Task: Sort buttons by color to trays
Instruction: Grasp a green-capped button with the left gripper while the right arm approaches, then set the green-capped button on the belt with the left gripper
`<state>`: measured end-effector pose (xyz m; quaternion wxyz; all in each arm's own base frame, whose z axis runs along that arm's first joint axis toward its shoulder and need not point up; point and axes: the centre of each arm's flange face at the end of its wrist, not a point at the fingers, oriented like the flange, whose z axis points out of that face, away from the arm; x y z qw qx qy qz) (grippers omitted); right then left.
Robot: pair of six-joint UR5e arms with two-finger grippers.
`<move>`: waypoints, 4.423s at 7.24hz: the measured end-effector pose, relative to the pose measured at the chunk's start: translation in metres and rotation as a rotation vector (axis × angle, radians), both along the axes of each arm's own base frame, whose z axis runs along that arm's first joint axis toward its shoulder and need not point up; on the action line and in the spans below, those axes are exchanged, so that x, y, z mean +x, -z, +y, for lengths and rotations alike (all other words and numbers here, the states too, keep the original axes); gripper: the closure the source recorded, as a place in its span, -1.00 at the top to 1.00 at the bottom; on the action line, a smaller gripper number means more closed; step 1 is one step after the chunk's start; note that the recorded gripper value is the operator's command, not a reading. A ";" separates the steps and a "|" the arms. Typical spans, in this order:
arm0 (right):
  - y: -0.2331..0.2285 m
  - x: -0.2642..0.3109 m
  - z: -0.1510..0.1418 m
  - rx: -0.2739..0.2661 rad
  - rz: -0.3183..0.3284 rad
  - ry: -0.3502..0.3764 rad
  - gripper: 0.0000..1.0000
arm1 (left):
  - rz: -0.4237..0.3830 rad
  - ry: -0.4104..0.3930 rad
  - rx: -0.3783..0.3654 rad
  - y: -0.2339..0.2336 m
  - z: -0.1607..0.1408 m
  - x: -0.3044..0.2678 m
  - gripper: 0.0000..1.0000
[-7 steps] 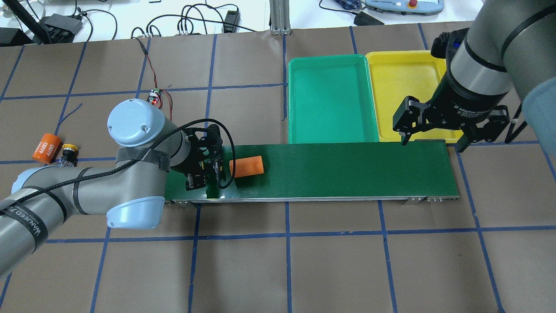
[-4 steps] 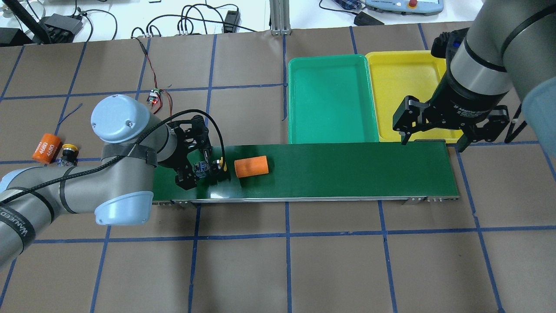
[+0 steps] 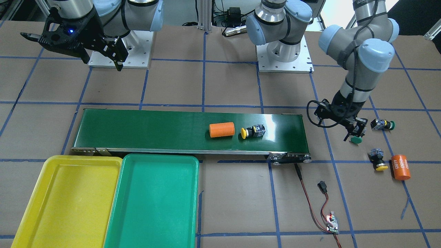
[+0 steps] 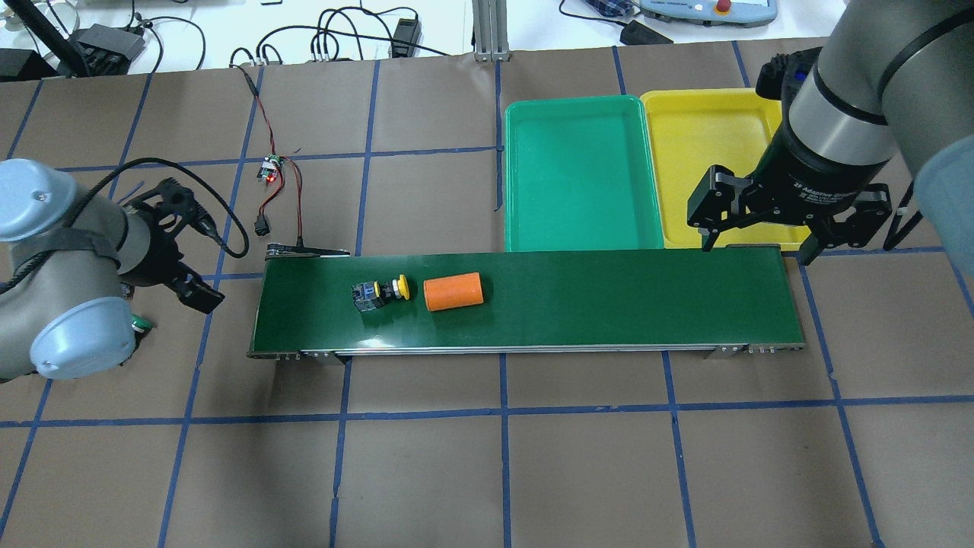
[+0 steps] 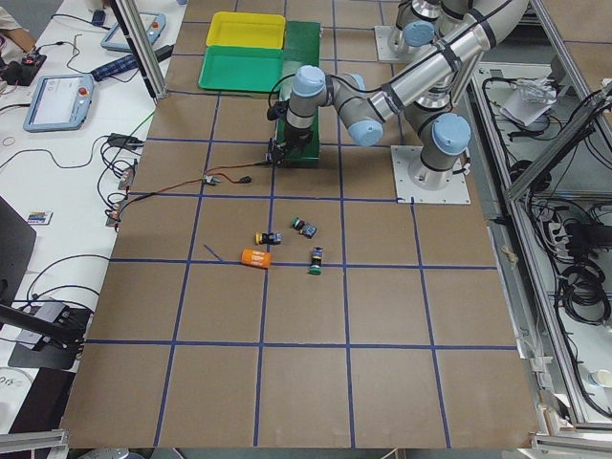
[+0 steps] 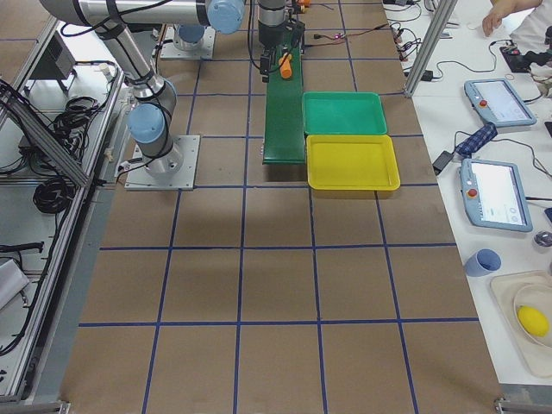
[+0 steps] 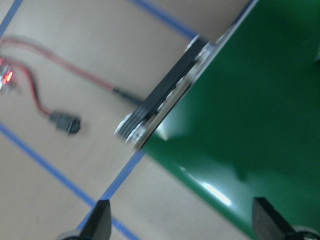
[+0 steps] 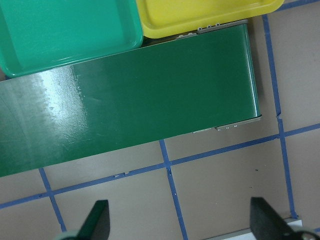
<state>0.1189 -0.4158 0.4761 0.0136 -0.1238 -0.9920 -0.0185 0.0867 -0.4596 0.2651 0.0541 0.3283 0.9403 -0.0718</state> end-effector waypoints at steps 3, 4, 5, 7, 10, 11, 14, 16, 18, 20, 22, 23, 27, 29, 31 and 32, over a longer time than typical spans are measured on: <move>0.000 -0.004 -0.005 -0.019 0.009 0.155 1.00 | 0.087 -0.226 0.036 0.037 0.021 0.108 1.00; -0.001 -0.004 -0.010 -0.048 0.010 0.199 1.00 | 0.103 -0.258 0.049 0.051 0.025 0.126 1.00; -0.001 -0.004 -0.014 -0.070 0.009 0.243 1.00 | 0.111 -0.278 0.057 0.063 0.028 0.138 1.00; -0.001 -0.002 -0.016 -0.082 0.000 0.394 1.00 | 0.134 -0.291 0.083 0.085 0.032 0.147 -0.12; -0.001 0.000 -0.015 -0.080 -0.007 0.619 1.00 | 0.144 -0.284 0.110 0.099 0.032 0.151 -1.00; -0.003 0.000 -0.014 -0.087 -0.009 0.652 1.00 | 0.143 -0.277 0.114 0.099 0.031 0.149 -1.00; -0.005 0.001 -0.011 -0.089 -0.010 0.710 1.00 | 0.089 -0.064 0.062 0.052 -0.011 0.096 -1.00; -0.005 0.002 -0.011 -0.089 -0.011 0.720 1.00 | 0.047 0.189 0.036 0.011 -0.049 -0.003 -1.00; -0.004 0.009 -0.011 -0.055 -0.081 0.832 1.00 | -0.003 0.468 0.041 -0.010 -0.045 -0.113 -0.91; -0.004 0.016 -0.012 -0.014 -0.143 0.957 1.00 | -0.071 0.658 0.081 -0.007 -0.013 -0.181 0.03; -0.002 0.017 -0.013 -0.002 -0.145 1.000 1.00 | -0.097 0.731 0.103 0.003 0.015 -0.220 1.00; -0.001 0.016 -0.013 -0.002 -0.137 1.010 1.00 | -0.096 0.722 0.104 0.006 0.017 -0.226 1.00; 0.014 0.008 -0.007 -0.015 -0.041 1.018 1.00 | -0.108 0.540 0.016 -0.020 -0.006 -0.178 1.00; 0.015 0.007 -0.007 -0.014 -0.035 1.019 1.00 | -0.115 0.367 -0.005 -0.032 -0.029 -0.098 1.00; 0.015 0.007 -0.006 -0.015 -0.035 1.020 1.00 | -0.076 0.141 0.010 -0.018 -0.028 0.016 1.00; 0.016 0.008 -0.006 -0.010 -0.037 1.020 1.00 | -0.044 0.050 -0.013 -0.006 -0.025 0.065 0.99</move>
